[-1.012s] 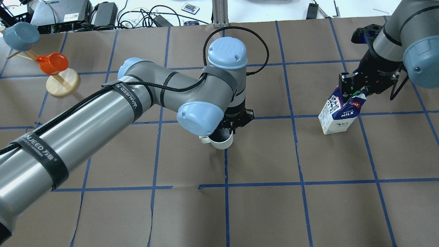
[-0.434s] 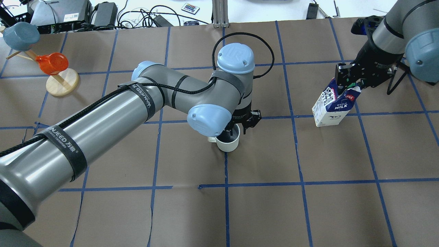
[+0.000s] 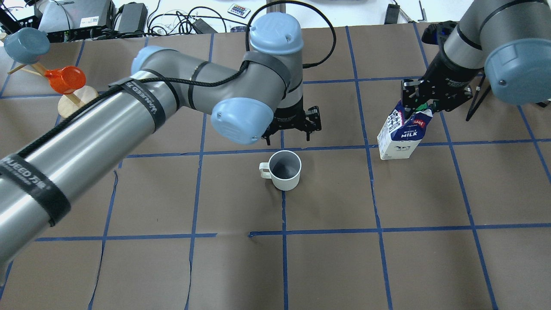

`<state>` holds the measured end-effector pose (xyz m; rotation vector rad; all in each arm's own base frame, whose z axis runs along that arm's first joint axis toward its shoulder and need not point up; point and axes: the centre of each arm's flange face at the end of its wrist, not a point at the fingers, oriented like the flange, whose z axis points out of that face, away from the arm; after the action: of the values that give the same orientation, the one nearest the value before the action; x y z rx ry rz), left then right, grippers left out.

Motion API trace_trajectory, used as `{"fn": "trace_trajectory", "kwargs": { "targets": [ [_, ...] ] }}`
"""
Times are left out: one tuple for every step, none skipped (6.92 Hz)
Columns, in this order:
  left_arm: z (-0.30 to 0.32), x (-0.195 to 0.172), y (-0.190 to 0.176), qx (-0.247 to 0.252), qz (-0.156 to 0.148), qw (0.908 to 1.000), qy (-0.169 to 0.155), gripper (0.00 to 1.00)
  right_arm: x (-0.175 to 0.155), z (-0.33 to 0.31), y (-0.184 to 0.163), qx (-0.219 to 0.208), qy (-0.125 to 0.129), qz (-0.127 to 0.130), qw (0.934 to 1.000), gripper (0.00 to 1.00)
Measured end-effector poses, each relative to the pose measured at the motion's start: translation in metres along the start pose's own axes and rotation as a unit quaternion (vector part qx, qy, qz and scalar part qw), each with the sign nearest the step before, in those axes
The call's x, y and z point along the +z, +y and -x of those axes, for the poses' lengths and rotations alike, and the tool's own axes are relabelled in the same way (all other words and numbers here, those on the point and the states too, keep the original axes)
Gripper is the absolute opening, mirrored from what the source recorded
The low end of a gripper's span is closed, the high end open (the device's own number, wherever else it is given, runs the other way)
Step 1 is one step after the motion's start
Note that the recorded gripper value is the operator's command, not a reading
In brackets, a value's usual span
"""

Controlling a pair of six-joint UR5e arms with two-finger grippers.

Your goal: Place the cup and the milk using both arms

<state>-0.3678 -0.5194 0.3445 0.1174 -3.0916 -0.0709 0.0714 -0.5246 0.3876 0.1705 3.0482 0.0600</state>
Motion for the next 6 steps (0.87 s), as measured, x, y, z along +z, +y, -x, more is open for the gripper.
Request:
{"fn": "trace_trajectory", "kwargs": {
  "targets": [
    [0.035, -0.040, -0.017, -0.009, -0.010, 0.9999, 0.006, 1.00, 0.003, 0.028, 0.007, 0.009, 0.001, 0.001, 1.0000, 0.45],
    [0.070, -0.071, -0.022, -0.012, -0.010, 0.9999, 0.007, 0.95, 0.006, 0.054, 0.015, 0.015, 0.002, 0.001, 0.9999, 0.45],
    [0.104, -0.098, -0.011, -0.008, 0.010, 0.9999, 0.000, 0.92, 0.012, 0.080, 0.022, 0.020, 0.002, -0.003, 0.9998, 0.45],
    [0.135, -0.120, 0.004, -0.002, 0.029, 0.9996, -0.004, 0.92, 0.018, 0.101, 0.027, 0.019, 0.003, -0.004, 0.9998, 0.45],
    [0.167, -0.135, 0.015, 0.000, 0.037, 0.9993, -0.002, 0.91, 0.022, 0.116, 0.033, 0.017, 0.002, -0.004, 0.9999, 0.45],
    [0.193, -0.145, 0.025, -0.002, 0.035, 0.9994, 0.001, 0.91, 0.025, 0.131, 0.039, 0.014, -0.001, -0.003, 0.9999, 0.45]
  ]
}}
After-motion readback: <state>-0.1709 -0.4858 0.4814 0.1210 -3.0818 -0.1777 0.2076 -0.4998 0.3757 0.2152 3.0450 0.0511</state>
